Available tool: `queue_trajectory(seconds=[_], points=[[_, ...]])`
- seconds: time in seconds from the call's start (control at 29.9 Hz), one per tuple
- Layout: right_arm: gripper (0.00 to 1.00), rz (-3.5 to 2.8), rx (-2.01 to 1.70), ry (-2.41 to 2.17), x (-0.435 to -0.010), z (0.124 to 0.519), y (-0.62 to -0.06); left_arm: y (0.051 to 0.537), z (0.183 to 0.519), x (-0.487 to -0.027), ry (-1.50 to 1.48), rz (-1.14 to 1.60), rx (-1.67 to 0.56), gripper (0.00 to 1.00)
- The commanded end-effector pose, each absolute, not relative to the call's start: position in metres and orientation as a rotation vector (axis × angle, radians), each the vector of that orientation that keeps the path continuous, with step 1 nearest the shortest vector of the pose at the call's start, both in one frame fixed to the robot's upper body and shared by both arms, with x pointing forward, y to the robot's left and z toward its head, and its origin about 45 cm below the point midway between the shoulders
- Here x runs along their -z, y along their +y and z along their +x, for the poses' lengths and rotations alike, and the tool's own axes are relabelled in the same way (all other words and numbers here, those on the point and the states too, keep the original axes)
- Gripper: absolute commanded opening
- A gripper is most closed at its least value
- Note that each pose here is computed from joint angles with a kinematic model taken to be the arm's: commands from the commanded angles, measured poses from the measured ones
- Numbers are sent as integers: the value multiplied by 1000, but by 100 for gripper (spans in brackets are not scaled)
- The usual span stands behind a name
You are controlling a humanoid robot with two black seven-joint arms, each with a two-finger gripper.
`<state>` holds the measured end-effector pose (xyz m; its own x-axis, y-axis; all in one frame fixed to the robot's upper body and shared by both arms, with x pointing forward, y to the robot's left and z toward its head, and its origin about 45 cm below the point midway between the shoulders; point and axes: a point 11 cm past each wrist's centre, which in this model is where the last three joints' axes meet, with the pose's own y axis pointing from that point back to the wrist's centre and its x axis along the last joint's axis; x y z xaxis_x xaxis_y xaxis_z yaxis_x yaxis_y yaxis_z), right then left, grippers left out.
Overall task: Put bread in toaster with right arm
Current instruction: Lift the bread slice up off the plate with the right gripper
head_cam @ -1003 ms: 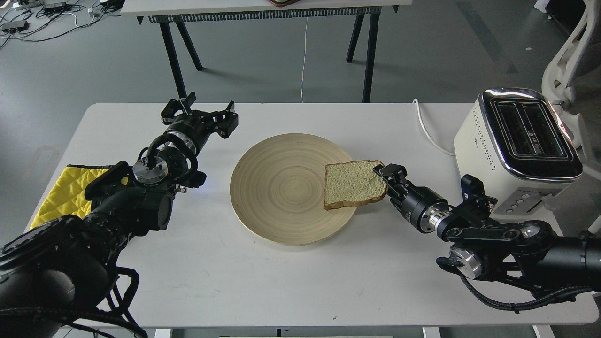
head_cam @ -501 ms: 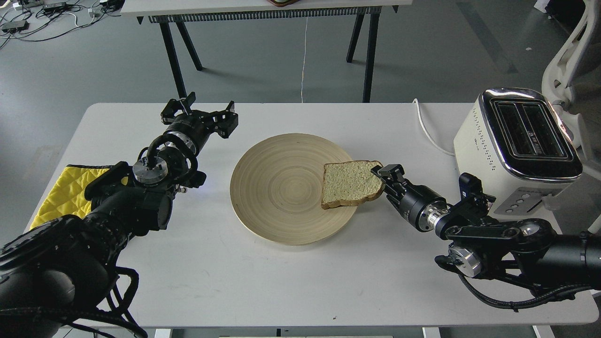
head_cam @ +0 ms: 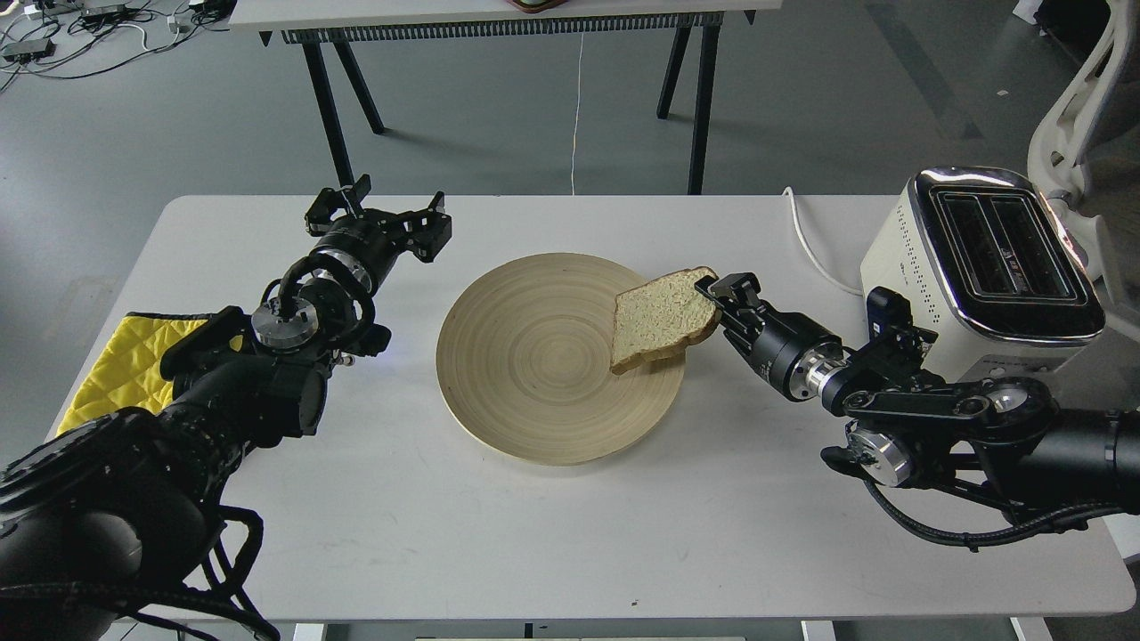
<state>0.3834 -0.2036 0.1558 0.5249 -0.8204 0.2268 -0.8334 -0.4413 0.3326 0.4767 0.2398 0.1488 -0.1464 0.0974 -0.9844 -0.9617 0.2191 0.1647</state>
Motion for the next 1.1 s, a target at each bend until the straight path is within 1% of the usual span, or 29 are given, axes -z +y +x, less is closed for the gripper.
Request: queue_trajectory(seconds=[0.0, 0.2, 0.43, 0.53, 0.64, 0.87, 1.07], points=[[15, 2422, -73, -1366, -178, 398, -194, 240, 477, -149, 1360, -903, -1186, 100], [14, 2454, -178, -1404, -222, 421, -194, 240, 477, -149, 1361, -902, -1187, 100], [13, 2333, -385, -1572, -308, 449, -275, 240, 477, -149, 1362, -903, -1186, 100], [13, 2255, -454, -1627, -341, 451, -317, 240, 477, -149, 1362, -902, -1186, 100], [13, 2160, -545, -1620, -361, 447, -351, 240, 477, -149, 1362, -902, -1186, 100], [13, 1881, -786, -1453, -379, 424, -418, 240, 477, -149, 1361, -903, -1185, 100], [13, 1741, -845, -1401, -385, 404, -458, 240, 477, -149, 1361, -902, -1187, 100]])
